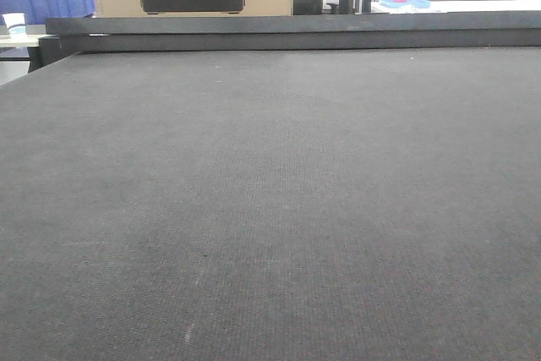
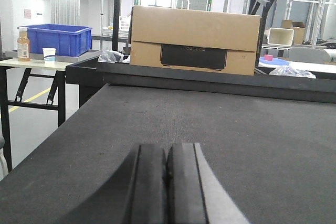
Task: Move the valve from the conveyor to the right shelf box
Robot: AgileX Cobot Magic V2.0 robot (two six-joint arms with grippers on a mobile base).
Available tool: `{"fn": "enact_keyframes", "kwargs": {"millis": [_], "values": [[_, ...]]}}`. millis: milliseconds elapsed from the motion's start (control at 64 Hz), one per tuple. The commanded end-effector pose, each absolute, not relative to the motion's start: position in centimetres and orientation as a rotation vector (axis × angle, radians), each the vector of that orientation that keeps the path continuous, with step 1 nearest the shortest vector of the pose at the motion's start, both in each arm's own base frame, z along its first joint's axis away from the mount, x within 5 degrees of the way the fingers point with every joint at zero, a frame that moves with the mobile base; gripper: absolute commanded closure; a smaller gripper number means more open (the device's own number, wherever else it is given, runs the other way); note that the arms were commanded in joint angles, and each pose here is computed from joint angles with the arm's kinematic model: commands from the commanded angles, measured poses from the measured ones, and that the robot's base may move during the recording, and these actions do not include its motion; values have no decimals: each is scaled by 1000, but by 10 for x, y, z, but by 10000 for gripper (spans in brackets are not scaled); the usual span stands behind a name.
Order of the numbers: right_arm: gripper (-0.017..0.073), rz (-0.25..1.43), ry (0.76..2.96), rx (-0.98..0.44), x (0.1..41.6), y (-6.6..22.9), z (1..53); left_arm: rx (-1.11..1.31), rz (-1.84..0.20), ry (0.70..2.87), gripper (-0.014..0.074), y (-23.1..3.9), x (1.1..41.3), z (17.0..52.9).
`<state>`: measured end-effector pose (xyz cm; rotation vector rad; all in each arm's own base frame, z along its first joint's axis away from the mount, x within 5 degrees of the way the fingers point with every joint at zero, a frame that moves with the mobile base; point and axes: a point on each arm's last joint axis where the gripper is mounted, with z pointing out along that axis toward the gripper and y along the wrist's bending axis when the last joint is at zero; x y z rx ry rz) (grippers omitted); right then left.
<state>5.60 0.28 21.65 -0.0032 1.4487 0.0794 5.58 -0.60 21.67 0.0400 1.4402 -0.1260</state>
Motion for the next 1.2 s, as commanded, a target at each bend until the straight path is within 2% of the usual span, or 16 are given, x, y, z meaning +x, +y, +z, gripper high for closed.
{"fn": "enact_keyframes", "kwargs": {"millis": [0,797,891,969,1188], "values": [[722,68,1423,-7,55,2,219,35,-131,1417,704,-6,55,219],[722,68,1423,-7,55,2,219,36,-134,1374,704,-6,54,223],[722,66,1335,-3,54,2,227,36,-134,1365,704,-6,54,225],[722,65,1254,1,52,1,234,27,-137,1375,704,-5,51,239],[722,80,1282,-7,37,2,288,6,-141,1381,704,-2,25,308]]}}
